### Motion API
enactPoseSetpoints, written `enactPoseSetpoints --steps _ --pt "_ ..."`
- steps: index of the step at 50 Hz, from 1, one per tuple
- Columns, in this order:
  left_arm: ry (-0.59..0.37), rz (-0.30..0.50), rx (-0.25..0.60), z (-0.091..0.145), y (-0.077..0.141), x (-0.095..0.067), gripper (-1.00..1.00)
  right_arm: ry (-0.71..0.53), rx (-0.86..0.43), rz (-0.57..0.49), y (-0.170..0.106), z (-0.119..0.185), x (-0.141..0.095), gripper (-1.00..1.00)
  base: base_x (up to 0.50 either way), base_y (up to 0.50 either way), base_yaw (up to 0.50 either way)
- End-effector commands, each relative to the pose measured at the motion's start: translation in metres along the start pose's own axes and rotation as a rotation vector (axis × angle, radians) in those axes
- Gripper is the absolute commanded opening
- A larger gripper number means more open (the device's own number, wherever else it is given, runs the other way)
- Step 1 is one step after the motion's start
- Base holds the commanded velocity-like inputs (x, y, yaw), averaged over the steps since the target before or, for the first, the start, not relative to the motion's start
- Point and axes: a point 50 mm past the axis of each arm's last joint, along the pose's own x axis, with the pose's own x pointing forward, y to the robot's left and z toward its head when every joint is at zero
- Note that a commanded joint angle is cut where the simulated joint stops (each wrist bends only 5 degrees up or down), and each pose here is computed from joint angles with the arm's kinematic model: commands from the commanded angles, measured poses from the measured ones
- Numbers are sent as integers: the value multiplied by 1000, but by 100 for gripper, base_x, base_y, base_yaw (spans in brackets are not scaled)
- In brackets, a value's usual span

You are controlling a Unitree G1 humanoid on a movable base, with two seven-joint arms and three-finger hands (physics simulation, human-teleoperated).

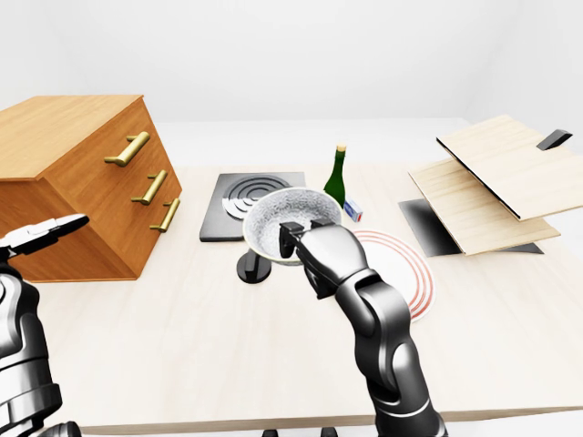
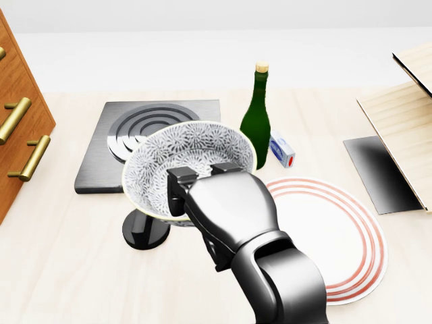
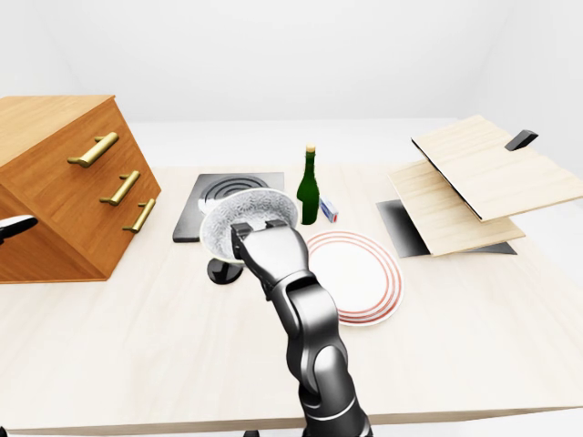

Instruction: Pick up the akita bowl and put it on the plate.

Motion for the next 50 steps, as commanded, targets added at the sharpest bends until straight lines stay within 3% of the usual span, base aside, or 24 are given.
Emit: enactPoseSetpoints --steps 1,50 --pt "0 0 1 0 -2 2 100 27 -7 -37 -8 -10 -5 -100 0 0 0" --pt "-3 1 1 -1 -8 1 100 127 -27 -70 -16 -43 -18 -100 0 0 0"
